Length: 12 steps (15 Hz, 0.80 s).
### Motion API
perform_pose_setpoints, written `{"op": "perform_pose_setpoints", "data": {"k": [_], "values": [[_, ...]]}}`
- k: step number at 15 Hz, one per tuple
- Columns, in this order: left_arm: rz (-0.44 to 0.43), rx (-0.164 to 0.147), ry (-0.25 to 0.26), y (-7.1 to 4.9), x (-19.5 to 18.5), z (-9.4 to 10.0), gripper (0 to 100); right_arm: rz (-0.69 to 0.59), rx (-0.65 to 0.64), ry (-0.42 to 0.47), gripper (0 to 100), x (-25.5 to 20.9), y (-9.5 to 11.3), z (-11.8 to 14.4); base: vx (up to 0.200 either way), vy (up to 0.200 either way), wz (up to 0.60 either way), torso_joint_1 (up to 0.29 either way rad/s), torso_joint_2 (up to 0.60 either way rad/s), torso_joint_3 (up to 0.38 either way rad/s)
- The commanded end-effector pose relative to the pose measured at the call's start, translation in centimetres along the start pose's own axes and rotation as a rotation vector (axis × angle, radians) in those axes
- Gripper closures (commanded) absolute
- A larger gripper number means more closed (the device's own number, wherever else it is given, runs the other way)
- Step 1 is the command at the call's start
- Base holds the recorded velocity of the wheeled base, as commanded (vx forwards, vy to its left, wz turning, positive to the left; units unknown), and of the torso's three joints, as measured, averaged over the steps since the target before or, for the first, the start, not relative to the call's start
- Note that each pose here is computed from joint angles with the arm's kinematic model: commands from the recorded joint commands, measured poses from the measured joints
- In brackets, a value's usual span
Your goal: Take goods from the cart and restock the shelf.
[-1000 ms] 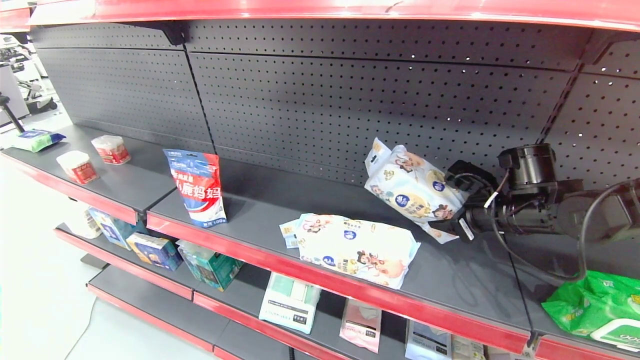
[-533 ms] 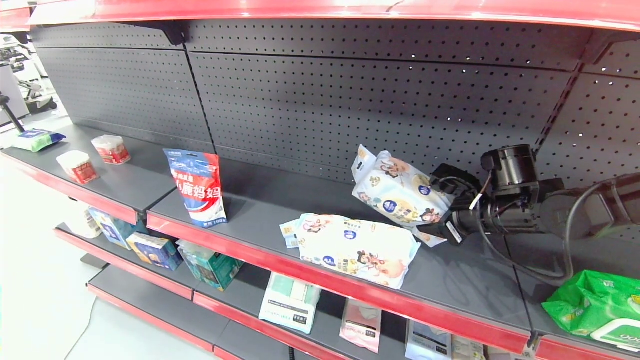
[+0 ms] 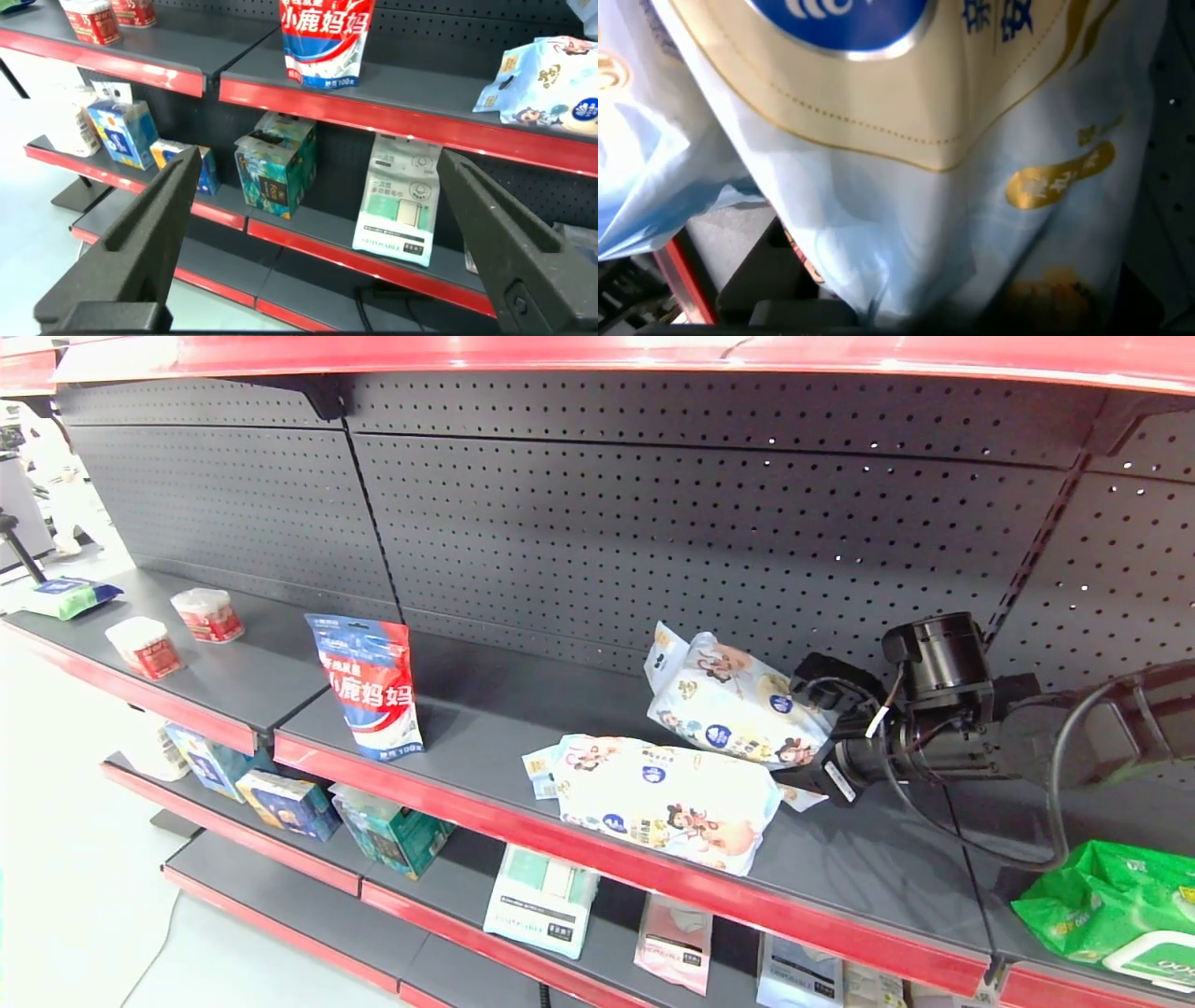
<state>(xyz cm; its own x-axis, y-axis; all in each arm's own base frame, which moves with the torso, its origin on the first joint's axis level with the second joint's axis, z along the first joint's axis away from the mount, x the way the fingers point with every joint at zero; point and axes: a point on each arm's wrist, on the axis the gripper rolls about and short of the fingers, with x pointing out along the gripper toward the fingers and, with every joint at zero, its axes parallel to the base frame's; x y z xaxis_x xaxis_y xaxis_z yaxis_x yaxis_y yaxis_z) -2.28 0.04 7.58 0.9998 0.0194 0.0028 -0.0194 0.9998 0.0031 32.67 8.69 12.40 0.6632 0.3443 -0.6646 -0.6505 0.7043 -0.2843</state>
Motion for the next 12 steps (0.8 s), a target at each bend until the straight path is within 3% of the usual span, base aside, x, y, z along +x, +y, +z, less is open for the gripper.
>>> {"op": "perform_pose_setpoints", "data": {"k": [1,12], "values": [[0.001,0.000,-0.002,0.00,0.00,0.02,0,0.001,-0.002,-0.003,100,-0.26,0.07,0.17,0.000,0.000,0.00,0.000,0.00,0.000],[0.001,0.000,0.000,0.00,0.00,0.00,0,0.029,0.001,0.033,100,-0.77,0.66,-0.05,0.000,0.000,0.00,0.000,0.00,0.000]]}}
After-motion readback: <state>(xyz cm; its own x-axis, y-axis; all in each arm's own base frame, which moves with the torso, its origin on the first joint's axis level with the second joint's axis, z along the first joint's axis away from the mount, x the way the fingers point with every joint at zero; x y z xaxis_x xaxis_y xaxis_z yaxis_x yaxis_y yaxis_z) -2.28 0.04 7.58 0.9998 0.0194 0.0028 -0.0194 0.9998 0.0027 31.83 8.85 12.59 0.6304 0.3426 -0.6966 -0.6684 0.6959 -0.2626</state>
